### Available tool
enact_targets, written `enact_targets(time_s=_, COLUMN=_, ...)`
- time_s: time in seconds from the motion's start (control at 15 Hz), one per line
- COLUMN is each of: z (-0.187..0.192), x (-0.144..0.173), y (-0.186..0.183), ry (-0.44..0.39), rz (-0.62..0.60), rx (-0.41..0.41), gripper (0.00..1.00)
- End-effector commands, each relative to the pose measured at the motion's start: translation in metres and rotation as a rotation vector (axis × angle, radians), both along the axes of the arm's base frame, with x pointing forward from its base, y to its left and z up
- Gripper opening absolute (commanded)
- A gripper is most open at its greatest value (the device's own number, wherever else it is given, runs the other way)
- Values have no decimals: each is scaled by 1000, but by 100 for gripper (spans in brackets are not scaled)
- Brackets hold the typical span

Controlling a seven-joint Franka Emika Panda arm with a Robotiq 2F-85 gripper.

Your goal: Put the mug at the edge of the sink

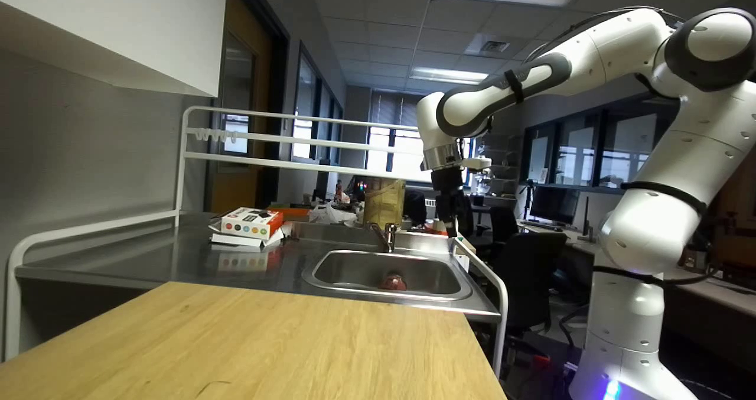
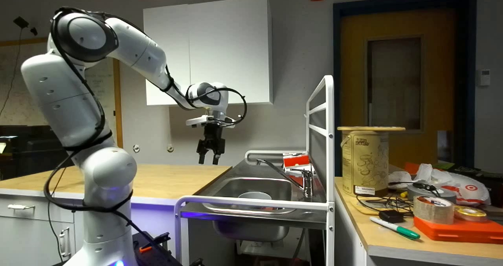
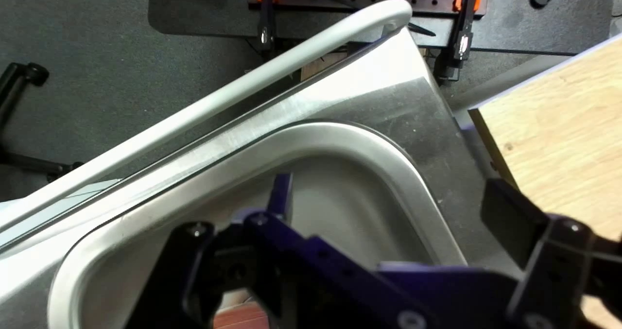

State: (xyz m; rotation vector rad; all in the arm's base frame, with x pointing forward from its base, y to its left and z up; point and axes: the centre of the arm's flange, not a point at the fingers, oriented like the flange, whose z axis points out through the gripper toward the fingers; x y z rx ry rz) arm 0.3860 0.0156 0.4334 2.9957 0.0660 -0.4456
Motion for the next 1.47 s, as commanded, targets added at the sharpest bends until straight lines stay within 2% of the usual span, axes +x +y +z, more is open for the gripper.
enact_targets(time_s=0.0, z=-7, x=27, y=-11, ry=30, rz=-58, rx=7, gripper=100)
enact_targets(time_s=0.2, z=-22, x=61, y=-26, ry=59, rz=-131, rx=-12, gripper=100)
enact_targets(time_s=0.4, z=-42, x=109, y=-35, ry=70, rz=-250, rx=-43, gripper=100)
enact_targets(time_s=0.67, z=-76, x=178, y=-33, ry=44, rz=-442, rx=-155, gripper=100)
enact_targets(time_s=0.87, z=-109, x=218, y=-24, ry=20, rz=-546, rx=-279, gripper=100)
enact_targets(time_s=1.07, z=-146, x=234, y=-20, ry=36, rz=-578, rx=-413, gripper=100)
enact_targets(time_s=1.27, z=-184, x=220, y=-30, ry=81, rz=-559, rx=-569, gripper=100)
enact_targets(time_s=1.4, z=-194, x=207, y=-43, ry=99, rz=-544, rx=-651, gripper=100)
